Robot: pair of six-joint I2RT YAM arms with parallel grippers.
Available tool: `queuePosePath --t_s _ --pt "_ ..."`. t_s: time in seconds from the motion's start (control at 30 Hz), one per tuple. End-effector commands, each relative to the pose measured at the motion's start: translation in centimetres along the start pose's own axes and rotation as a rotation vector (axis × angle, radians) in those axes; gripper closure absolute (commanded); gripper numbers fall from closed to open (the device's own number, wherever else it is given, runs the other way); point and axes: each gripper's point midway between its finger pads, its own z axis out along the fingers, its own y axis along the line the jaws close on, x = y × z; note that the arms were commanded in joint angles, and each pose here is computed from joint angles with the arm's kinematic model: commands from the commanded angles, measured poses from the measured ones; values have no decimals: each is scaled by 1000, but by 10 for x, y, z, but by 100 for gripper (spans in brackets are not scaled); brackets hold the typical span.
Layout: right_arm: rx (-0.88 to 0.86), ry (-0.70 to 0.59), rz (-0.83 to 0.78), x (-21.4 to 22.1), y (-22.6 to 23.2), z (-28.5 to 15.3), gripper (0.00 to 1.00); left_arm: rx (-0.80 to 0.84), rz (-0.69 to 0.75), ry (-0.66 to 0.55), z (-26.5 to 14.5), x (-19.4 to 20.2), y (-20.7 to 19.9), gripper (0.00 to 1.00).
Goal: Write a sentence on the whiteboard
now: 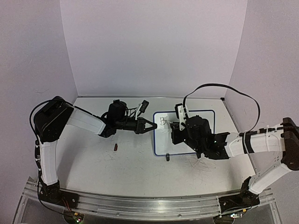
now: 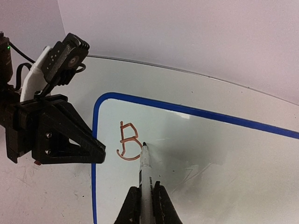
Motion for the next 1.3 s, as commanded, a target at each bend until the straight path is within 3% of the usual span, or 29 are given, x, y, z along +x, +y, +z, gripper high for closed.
queuePosePath --t_s 0.0,1.27 --pt "23 -65 25 -25 0 3 100 -88 -42 50 -1 13 14 100" --pt "29 31 60 15 -7 -8 100 -92 -39 51 -2 12 13 100"
